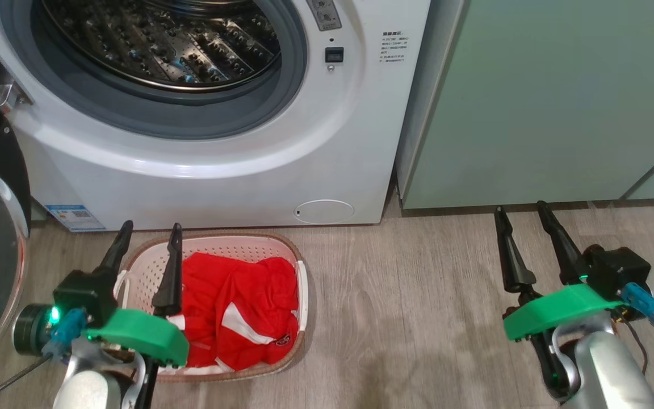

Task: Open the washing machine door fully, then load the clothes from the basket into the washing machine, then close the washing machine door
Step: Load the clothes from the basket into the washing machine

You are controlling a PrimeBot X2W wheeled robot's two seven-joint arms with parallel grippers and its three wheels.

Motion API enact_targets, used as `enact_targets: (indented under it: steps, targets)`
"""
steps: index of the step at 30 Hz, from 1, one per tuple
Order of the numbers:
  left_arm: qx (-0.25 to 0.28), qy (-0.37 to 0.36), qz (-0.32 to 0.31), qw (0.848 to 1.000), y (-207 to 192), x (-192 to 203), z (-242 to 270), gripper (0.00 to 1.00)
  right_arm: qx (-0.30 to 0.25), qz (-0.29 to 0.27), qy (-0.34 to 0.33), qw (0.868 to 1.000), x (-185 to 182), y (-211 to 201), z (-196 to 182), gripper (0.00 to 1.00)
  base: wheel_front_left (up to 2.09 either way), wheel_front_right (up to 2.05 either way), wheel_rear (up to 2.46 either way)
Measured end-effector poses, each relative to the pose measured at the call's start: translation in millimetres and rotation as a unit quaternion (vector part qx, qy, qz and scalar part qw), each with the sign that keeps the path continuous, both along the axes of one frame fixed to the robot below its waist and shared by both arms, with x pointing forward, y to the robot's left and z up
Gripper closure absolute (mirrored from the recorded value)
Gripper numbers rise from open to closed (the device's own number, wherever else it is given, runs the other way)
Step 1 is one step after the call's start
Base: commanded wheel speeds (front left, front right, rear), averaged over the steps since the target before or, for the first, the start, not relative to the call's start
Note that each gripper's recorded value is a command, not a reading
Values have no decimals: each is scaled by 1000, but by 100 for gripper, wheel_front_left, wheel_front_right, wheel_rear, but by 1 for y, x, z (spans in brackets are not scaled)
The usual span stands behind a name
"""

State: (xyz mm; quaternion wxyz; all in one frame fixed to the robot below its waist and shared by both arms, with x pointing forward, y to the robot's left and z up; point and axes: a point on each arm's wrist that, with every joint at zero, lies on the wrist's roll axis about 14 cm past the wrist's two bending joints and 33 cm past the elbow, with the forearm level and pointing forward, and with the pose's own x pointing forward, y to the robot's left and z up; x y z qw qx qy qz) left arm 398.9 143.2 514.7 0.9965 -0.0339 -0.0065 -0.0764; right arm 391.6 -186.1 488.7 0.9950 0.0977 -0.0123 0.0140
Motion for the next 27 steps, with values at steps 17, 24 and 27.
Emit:
enact_targets:
  steps: [17,24,27]
  targets:
    - [-7,95,-42,995,-25,43,-71,0,-3,16,4,1000,30,10,-10,0,0,0,0]
    - [-23,215,-73,974,-50,68,-155,0,-2,22,-2,1000,66,11,-18,0,0,0,0]
    - [-26,277,-82,957,-56,73,-197,0,-2,21,10,1000,74,9,-32,0,0,0,0]
